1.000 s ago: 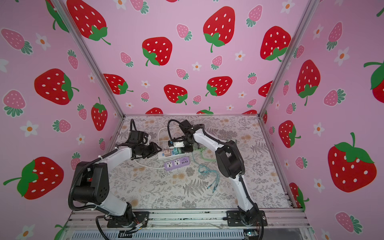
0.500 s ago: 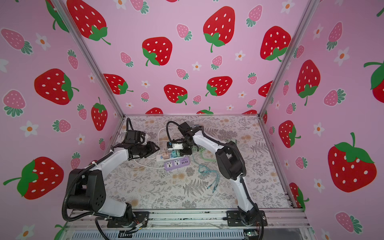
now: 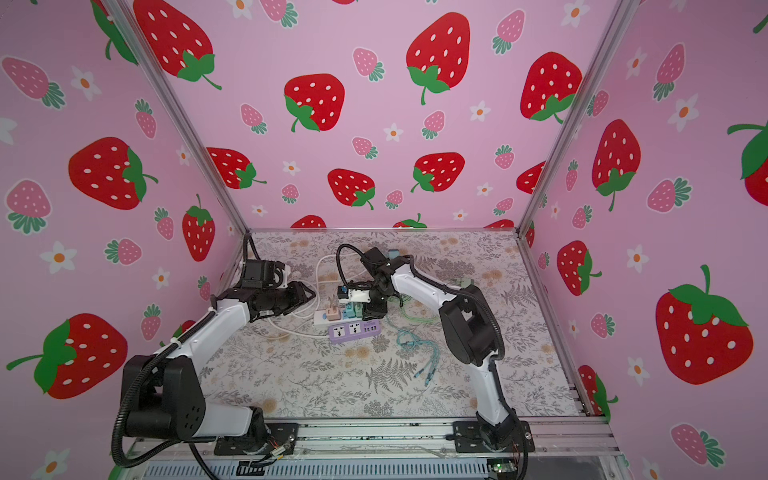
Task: Insert the plug
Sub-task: 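Open the right gripper and lift it off the plugged light-green charger, then move the right gripper over the loose light-green charger farther from the robot, then lower the right gripper and close it on the loose light-green charger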
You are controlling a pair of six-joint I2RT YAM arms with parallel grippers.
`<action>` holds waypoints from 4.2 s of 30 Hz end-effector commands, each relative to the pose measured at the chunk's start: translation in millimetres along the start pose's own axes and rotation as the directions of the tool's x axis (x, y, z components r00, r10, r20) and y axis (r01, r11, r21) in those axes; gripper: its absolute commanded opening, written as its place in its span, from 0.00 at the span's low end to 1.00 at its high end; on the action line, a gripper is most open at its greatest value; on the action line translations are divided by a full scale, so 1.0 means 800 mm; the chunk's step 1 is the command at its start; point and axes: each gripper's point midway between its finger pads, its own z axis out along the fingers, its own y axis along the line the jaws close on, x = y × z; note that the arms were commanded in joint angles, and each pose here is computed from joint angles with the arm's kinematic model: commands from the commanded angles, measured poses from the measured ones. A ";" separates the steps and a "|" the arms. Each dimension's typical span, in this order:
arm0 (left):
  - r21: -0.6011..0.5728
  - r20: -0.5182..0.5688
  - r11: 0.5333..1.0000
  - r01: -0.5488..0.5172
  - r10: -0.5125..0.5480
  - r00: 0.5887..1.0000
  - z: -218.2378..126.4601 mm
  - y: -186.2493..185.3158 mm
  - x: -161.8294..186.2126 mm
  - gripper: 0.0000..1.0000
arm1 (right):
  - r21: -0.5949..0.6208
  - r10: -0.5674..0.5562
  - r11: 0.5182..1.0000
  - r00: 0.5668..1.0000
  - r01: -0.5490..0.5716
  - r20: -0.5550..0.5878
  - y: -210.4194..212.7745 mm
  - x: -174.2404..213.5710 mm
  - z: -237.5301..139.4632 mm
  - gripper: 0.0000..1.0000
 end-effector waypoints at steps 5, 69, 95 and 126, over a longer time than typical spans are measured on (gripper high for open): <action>-0.013 0.010 1.000 -0.010 0.010 1.000 -0.018 0.000 0.002 0.55 | 0.012 0.034 0.999 0.999 -0.034 0.029 0.011 0.001 -0.026 0.67; 0.025 0.104 0.996 -0.088 0.085 0.991 -0.108 -0.026 0.004 0.70 | 0.556 0.600 0.346 0.634 -0.756 0.488 -0.105 0.190 -0.222 0.71; 0.063 0.094 0.989 -0.134 0.128 0.987 -0.123 -0.039 0.016 0.69 | 0.611 0.799 0.244 0.513 -0.753 0.313 -0.167 0.389 -0.187 0.70; 0.104 0.085 0.981 -0.165 0.156 0.984 -0.123 -0.048 0.019 0.68 | 0.347 0.879 0.246 0.359 -0.905 0.314 -0.094 0.378 -0.141 0.69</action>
